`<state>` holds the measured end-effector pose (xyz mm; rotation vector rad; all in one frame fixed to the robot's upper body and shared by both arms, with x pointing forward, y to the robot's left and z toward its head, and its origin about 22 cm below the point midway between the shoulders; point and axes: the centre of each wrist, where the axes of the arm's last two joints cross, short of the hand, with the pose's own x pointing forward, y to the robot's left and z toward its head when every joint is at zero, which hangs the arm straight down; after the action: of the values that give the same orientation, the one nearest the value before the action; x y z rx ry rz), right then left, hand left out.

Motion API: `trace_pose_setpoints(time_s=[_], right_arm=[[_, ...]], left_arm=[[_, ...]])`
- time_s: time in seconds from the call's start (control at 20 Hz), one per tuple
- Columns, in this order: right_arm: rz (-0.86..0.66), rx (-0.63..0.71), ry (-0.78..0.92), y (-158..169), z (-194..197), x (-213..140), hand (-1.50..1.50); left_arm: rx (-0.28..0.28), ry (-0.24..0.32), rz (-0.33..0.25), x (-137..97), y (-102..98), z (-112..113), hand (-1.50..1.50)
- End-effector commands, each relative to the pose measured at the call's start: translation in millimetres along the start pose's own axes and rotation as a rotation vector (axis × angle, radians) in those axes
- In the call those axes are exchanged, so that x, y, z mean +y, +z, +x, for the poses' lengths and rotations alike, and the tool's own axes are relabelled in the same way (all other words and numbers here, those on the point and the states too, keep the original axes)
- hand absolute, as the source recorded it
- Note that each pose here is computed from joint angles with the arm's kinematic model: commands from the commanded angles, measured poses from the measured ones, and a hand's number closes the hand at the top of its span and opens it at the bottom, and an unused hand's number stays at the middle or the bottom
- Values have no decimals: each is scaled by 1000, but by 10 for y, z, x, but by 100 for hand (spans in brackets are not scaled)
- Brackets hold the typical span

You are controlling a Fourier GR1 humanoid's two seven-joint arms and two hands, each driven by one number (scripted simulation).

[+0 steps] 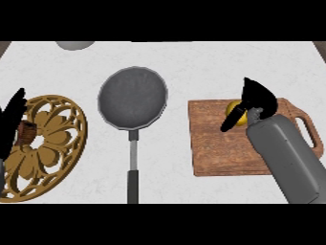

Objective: Pick the lemon from the cutting board and place it in the pan

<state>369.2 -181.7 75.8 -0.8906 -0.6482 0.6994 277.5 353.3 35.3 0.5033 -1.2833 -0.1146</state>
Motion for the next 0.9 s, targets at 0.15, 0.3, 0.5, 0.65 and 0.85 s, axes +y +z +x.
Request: trace_pose_setpoints(time_s=[0.15, 0.3, 0.5, 0.65, 0.85], right_arm=[[28, 99, 32, -10, 21, 250, -150], [7, 40, 89, -176, -17, 6, 150], [-93, 29, 157, -54, 63, 335, 150], [-110, 54, 162, -227, 11, 127, 150], [-115, 22, 131, -93, -61, 238, 150]], left_arm=[[92, 6, -17, 0, 56, -186, 0], [81, -18, -11, -220, 39, -294, 0], [93, 14, -35, -5, 3, -190, 0], [75, 18, -19, 38, 85, -232, 0], [104, 9, -1, 11, 60, -385, 0]])
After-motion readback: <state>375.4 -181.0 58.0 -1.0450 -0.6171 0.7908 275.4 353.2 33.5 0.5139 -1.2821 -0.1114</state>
